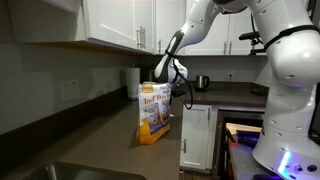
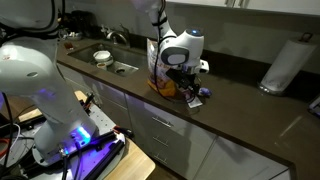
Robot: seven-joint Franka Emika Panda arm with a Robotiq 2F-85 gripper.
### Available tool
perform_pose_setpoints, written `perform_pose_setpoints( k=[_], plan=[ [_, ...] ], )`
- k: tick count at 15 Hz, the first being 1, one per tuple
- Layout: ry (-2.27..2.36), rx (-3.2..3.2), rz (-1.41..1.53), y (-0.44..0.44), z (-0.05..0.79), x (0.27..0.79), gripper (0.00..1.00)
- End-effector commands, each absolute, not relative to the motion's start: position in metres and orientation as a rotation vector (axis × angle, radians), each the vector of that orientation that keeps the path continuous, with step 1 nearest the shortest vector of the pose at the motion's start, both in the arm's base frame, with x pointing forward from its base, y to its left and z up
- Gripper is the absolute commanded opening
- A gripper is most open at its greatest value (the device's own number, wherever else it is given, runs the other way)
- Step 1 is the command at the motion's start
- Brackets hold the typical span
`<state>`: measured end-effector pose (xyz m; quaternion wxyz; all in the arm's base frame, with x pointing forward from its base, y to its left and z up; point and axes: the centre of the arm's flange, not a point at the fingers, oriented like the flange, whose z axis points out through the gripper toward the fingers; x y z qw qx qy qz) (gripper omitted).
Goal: Take one of the small packets and put it inside the large package
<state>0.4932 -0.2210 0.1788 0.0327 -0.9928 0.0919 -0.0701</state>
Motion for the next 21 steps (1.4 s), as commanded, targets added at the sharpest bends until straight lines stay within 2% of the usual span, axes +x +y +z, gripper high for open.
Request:
perform_pose_setpoints(
  k=[1, 6, 7, 8, 9, 12, 13, 15, 21],
  plan=[
    [0.215, -3.156, -0.232, -0.222, 0.162, 0.483, 0.74],
    [0.126, -3.231, -0.332, -0.217, 0.158, 0.479, 0.41],
    [0.120, -3.242, -0.354, -0.217, 0.160, 0.481, 0.74],
    [0.112, -3.248, -0.369, -0.218, 0.162, 0.483, 0.80],
    [0.109, -3.255, -0.386, -0.218, 0.164, 0.485, 0.81],
    [0.091, -3.274, -0.436, -0.219, 0.166, 0.489, 0.97],
    [0.086, -3.279, -0.451, -0.219, 0.166, 0.490, 0.60],
    [0.067, -3.282, -0.466, -0.217, 0.165, 0.492, 0.56],
    [0.049, -3.305, -0.472, -0.219, 0.167, 0.492, 0.16]
  ],
)
